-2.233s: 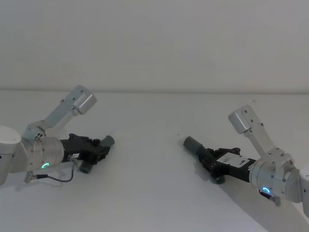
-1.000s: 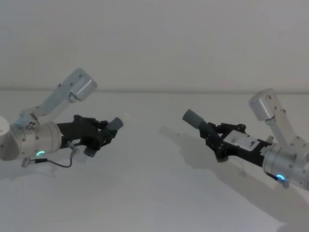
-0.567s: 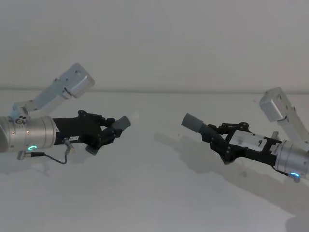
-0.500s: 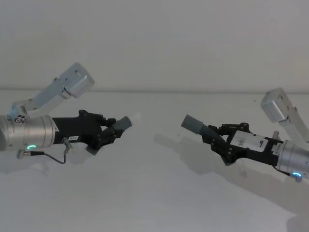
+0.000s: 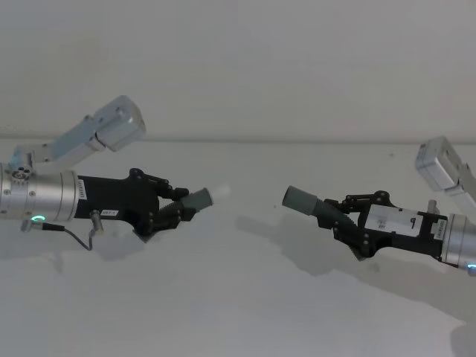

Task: Use both hands to pick up one end of the pipe from the table, align the ends, and insert them.

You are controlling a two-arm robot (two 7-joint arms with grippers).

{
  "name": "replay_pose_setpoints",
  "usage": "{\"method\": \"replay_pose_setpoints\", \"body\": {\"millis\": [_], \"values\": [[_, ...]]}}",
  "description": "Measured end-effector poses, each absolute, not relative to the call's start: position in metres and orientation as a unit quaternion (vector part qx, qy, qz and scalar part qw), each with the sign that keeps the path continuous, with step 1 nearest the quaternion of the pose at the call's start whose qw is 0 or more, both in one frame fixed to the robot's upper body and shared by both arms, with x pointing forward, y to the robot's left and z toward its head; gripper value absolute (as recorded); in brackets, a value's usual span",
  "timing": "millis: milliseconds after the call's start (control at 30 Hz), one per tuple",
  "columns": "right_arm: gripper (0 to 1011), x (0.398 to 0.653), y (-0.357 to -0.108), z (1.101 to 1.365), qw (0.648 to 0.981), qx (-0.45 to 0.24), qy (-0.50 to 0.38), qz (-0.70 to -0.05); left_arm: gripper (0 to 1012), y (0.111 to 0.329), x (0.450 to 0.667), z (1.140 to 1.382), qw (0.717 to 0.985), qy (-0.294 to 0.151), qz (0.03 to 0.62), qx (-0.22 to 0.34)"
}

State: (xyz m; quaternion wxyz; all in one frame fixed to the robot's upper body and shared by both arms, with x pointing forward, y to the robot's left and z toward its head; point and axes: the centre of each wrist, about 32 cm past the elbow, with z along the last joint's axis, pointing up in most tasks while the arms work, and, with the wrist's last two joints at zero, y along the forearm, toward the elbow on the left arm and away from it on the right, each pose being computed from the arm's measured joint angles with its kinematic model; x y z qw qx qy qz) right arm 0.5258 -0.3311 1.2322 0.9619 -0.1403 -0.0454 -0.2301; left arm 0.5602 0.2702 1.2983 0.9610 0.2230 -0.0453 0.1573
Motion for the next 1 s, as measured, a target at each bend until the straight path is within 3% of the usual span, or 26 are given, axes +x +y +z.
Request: {"method": "replay_pose_setpoints", "body": {"millis": [433, 1000], "values": [[274, 0.525, -0.332, 1.234, 0.967, -0.141, -0.046, -0.208, 354, 0.265, 0.566, 1.303, 0.965, -0.057, 0.104, 0.233], [274, 0.525, -0.326, 1.231, 0.969, -0.143, -0.04, -0.196, 354, 0.259, 0.57, 1.305, 0.966, -0.064, 0.078, 0.236]]}}
